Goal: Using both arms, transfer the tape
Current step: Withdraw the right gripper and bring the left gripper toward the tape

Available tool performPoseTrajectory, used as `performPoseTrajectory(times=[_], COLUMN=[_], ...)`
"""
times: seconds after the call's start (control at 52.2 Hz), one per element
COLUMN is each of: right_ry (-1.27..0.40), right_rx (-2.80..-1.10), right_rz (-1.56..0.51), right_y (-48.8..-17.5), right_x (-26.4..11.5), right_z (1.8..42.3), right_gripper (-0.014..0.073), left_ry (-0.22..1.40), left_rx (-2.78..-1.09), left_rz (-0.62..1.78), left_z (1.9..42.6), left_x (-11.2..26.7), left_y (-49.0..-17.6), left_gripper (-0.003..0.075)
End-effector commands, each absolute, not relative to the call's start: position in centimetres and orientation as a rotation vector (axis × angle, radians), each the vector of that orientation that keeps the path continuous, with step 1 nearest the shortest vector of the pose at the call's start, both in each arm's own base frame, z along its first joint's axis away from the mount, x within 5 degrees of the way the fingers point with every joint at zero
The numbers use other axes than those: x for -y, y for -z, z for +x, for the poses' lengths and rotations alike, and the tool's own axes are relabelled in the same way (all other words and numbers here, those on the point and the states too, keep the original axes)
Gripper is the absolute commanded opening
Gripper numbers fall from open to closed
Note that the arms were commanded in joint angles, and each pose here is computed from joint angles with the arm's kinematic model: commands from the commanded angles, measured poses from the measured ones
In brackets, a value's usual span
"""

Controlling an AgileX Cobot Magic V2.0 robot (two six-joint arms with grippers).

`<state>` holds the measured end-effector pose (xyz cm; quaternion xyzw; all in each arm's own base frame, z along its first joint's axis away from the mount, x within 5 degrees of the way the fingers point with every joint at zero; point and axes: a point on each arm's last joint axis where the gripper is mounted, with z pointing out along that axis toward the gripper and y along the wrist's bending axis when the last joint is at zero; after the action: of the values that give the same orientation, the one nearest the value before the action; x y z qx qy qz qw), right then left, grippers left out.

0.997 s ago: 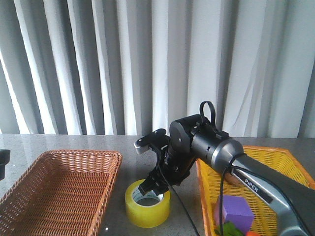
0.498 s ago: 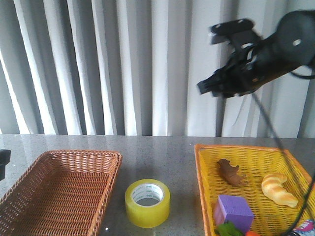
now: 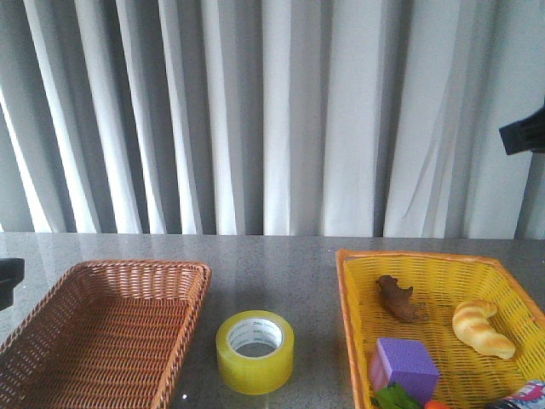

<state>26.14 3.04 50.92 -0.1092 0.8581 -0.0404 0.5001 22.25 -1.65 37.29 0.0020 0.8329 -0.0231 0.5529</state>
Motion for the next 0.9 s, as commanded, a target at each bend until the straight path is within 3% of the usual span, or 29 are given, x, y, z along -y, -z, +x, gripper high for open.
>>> performPoseTrajectory(times=[0.0,0.134,0.364,0.575,0.767,0.882], right_ry=[0.116,0.102,0.197,0.293,0.292,0.292], right_rx=[-1.871,-1.759,-1.784,-1.857,-1.872,-1.872], right_rz=[-0.210,-0.188,-0.203,-0.203,-0.201,-0.201], right_y=[-52.4,-50.9,-48.4,-47.1,-46.9,-46.9], right_x=[-2.3,-2.0,-1.2,-0.5,-0.5,-0.5], right_z=[23.5,20.9,19.0,19.0,18.9,18.9], right_gripper=[-0.0006,-0.0005,-0.0005,-0.0005,-0.0005,-0.0005], left_ry=[0.099,0.103,0.173,0.197,0.227,0.235], left_rx=[-1.842,-1.829,-1.772,-1.699,-1.798,-1.900], left_rz=[0.019,0.098,0.187,0.275,0.350,0.410], left_z=[22.0,21.9,21.6,22.1,25.5,28.7], left_x=[2.2,3.2,5.3,7.2,10.4,13.3], left_y=[-39.5,-39.5,-40.7,-45.6,-48.2,-47.4], left_gripper=[0.0542,0.0516,0.0502,0.0502,0.0502,0.0502])
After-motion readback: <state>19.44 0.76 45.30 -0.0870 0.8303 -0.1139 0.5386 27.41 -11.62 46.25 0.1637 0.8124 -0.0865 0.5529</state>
